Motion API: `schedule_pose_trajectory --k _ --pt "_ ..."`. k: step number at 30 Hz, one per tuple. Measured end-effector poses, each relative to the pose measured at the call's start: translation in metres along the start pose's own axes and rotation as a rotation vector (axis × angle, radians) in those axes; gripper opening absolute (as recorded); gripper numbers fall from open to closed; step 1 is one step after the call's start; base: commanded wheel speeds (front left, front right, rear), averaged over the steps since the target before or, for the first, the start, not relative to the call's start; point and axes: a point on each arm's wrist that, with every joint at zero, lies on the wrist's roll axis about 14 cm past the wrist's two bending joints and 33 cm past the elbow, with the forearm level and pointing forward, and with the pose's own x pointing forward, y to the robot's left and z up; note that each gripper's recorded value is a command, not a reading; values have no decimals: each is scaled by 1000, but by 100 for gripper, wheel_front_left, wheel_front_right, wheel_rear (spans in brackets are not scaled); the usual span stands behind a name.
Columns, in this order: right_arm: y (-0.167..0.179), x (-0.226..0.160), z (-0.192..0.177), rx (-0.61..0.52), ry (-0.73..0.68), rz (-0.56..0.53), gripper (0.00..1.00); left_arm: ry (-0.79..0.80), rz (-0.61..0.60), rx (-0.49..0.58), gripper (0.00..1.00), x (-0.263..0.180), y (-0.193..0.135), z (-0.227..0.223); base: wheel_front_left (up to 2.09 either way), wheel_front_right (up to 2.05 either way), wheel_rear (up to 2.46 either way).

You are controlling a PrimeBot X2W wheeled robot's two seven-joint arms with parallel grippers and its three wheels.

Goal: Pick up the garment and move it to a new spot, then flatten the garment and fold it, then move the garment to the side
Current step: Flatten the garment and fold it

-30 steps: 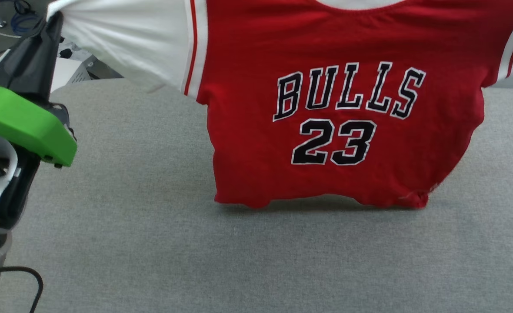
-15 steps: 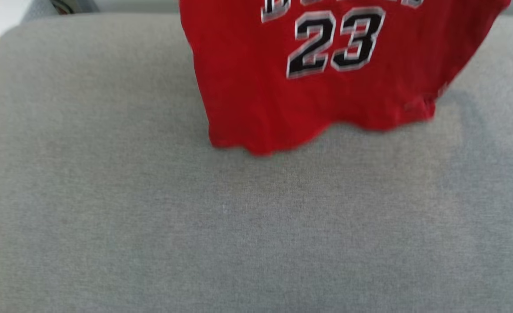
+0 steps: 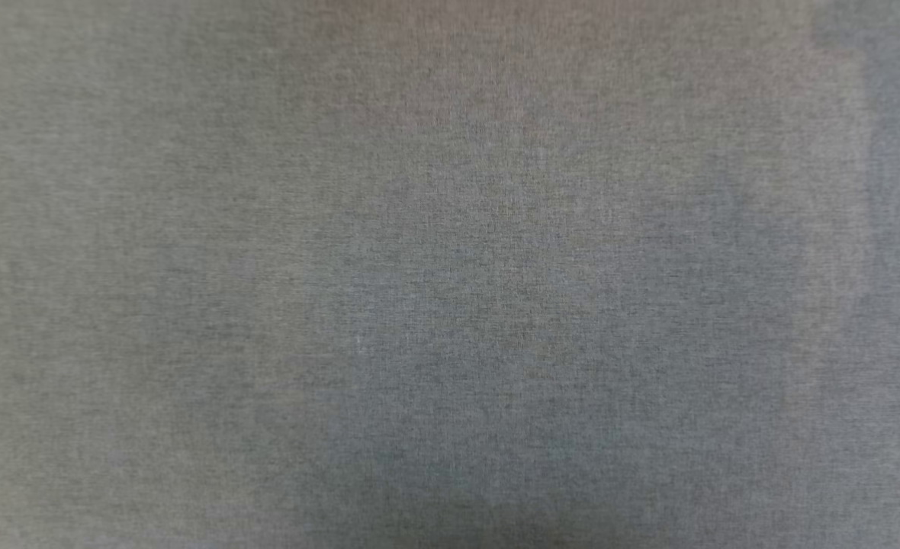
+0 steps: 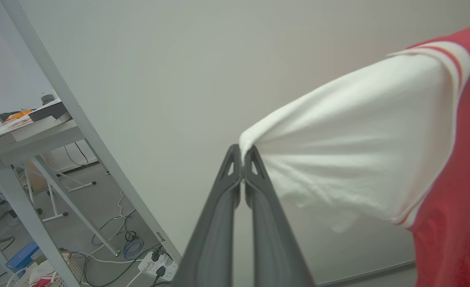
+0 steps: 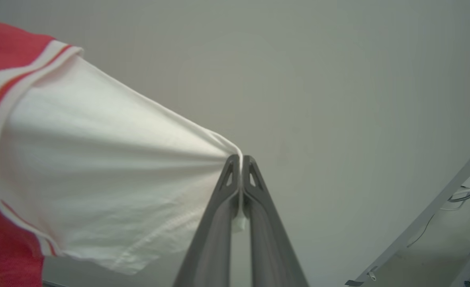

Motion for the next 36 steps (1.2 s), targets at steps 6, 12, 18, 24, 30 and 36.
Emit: schedule_pose_trajectory --k 6,12,18,24,30,36 --pt "5 22 -23 8 -28 -28 0 -65 26 -26 0 29 0 -21 0 0 0" --pt "26 28 -55 50 0 -7 0 -12 13 -41 0 34 -10 -63 0 0 0" --pt "47 14 -86 76 54 28 0 70 -18 -75 0 15 -28 -106 0 0 0" --pt "68 -18 -119 109 132 73 0 174 -64 -143 0 -25 -57 -152 0 0 0" --pt "76 -60 -138 149 209 97 0 276 -88 -207 0 -82 -79 -184 0 0 0" --pt "87 -121 -161 193 315 132 0 381 -99 -254 0 -149 -96 -204 0 0 0"
